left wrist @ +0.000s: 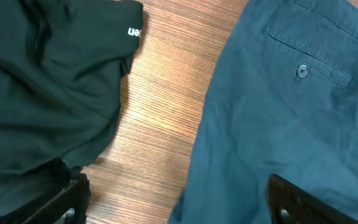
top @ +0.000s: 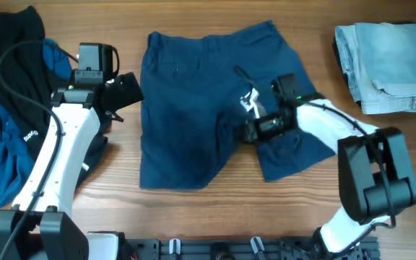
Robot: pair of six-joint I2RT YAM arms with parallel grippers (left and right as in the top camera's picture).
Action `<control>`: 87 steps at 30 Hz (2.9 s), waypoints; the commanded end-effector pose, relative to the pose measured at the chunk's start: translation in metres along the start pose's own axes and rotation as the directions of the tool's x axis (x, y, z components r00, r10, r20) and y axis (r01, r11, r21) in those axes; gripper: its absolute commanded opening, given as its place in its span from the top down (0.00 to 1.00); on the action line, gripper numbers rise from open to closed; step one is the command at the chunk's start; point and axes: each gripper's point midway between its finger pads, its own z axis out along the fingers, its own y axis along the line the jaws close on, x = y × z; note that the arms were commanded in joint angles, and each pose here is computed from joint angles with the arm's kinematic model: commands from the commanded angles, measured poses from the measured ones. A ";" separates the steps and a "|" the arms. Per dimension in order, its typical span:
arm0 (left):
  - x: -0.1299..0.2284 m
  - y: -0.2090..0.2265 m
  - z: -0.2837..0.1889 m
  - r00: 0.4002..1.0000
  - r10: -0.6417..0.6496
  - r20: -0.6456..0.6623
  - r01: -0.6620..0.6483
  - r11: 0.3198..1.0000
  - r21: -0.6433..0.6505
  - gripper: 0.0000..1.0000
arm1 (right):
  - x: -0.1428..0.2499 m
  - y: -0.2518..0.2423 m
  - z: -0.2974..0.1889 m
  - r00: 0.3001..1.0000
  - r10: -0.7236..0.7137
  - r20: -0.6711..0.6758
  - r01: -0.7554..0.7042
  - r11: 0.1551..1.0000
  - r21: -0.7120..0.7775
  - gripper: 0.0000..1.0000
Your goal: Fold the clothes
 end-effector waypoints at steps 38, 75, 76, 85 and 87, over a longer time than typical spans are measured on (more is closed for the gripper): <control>-0.001 0.005 0.002 1.000 0.007 0.000 -0.007 1.000 -0.017 0.11 | 0.077 -0.009 0.044 0.995 0.045 -0.091 -0.034 0.992 0.121 0.95; -0.026 -0.003 0.001 0.995 -0.006 0.104 0.005 1.000 0.013 0.11 | -0.033 -0.057 -0.004 0.960 -0.117 0.253 -0.056 0.808 0.586 0.73; -0.029 -0.001 0.001 0.993 -0.007 0.116 0.007 1.000 -0.001 0.11 | -0.018 -0.078 0.007 0.978 -0.051 0.201 -0.083 0.793 0.604 0.73; -0.059 -0.029 0.045 0.966 0.158 0.207 -0.174 0.983 0.064 0.01 | -0.065 -0.032 -0.064 0.937 -0.075 0.340 -0.115 0.855 0.506 0.50; -0.073 -0.038 0.061 0.953 0.153 0.261 -0.180 0.980 0.082 0.00 | -0.073 0.010 -0.087 0.922 -0.184 0.340 -0.011 0.868 0.497 0.30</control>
